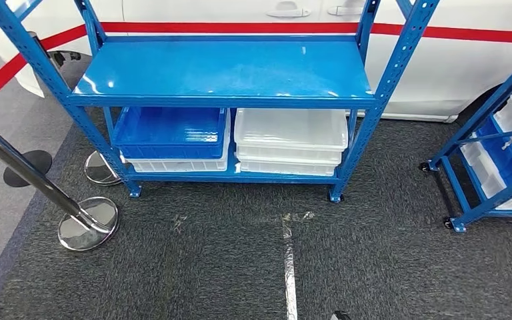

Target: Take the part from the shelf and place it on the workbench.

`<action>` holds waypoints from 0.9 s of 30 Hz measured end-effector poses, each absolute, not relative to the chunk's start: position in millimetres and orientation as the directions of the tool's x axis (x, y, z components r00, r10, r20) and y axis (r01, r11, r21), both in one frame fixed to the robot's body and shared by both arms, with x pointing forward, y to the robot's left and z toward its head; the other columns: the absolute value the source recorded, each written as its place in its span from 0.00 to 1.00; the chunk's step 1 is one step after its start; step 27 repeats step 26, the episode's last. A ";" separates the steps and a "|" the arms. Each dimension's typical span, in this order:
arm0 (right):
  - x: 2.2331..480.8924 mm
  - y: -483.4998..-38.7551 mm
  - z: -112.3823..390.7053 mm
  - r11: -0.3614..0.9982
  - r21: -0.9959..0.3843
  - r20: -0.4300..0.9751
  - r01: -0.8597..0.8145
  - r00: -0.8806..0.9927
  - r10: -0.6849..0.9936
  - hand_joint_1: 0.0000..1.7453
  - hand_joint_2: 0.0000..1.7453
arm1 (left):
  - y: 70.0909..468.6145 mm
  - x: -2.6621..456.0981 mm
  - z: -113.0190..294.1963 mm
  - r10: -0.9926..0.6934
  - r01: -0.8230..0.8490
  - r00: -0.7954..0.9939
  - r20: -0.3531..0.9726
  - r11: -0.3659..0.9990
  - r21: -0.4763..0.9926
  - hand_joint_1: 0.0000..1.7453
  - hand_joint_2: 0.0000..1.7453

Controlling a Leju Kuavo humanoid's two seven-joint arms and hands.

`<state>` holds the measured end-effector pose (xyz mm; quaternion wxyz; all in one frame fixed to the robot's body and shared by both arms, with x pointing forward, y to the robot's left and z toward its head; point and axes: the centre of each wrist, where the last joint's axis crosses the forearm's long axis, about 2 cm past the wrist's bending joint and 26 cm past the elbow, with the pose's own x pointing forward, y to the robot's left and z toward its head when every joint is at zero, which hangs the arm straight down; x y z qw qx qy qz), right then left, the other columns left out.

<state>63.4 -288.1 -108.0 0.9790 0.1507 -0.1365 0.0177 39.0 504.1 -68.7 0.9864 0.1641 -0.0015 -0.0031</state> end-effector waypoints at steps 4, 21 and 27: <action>75.6 -285.6 -105.7 0.960 0.264 0.318 -0.096 0.948 0.007 0.00 0.00 | 485.4 20.1 -78.1 0.020 -0.019 1.000 0.001 0.955 0.295 0.00 0.00; 42.7 -289.8 -109.7 0.987 0.128 0.289 -0.094 0.956 0.053 0.00 0.00 | 403.9 -4.7 -103.1 0.093 -0.108 0.992 0.087 0.977 0.183 0.00 0.00; 29.2 -291.0 -110.9 0.992 0.091 0.267 -0.092 0.961 0.065 0.00 0.00 | 378.9 -5.5 -107.4 0.104 -0.121 0.987 0.118 0.982 0.145 0.00 0.00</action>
